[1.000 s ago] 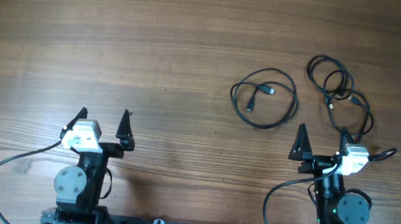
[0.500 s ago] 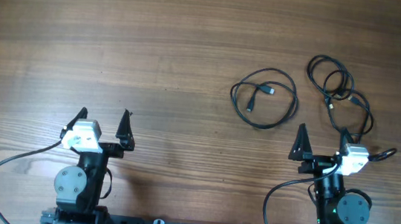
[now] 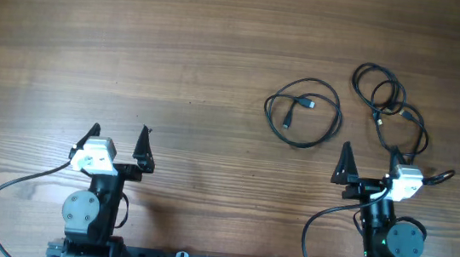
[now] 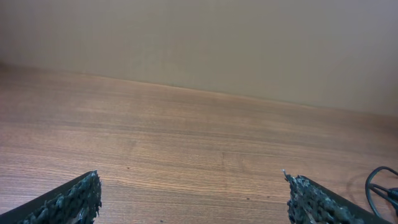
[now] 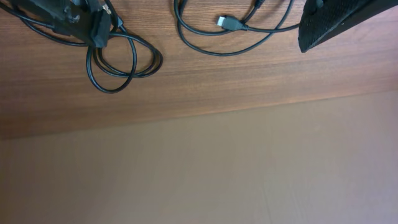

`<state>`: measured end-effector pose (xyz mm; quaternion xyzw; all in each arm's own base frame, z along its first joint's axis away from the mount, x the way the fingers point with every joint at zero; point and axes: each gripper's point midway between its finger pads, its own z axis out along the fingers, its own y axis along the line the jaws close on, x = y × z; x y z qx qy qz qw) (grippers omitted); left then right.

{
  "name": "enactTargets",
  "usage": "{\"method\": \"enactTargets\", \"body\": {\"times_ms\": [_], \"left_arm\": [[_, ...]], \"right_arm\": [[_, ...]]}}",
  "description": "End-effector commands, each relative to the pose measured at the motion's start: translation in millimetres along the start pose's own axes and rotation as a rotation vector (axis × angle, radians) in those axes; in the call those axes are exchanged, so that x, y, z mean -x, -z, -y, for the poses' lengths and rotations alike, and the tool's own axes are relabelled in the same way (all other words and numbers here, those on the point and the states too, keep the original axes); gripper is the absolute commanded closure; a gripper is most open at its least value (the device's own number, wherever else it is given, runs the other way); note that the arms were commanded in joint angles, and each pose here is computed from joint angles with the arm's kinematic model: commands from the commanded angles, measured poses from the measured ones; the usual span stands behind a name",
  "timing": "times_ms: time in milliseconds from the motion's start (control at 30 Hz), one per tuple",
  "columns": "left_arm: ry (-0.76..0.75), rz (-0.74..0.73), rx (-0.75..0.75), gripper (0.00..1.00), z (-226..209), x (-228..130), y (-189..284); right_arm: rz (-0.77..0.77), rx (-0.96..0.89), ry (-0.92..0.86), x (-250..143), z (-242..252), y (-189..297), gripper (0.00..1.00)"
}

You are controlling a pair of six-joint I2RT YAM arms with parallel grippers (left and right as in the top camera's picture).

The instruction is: Untangle cables

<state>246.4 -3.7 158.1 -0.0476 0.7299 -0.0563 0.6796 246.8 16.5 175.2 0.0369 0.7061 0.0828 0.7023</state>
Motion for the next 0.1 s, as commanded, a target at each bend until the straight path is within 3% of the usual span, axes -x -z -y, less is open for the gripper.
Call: {"method": "enactTargets", "body": {"times_ms": [0,67], "left_arm": [[-0.02,-0.01,-0.02,0.0,3.7,-2.8,0.1],[-0.02,-0.011,-0.02,0.0,3.8,-2.8,0.1]], "right_arm": [[0.014,-0.02,0.011,2.8,3.2,0.5,0.0],[0.013,-0.02,0.011,2.7,3.2,0.5,0.0]]}}
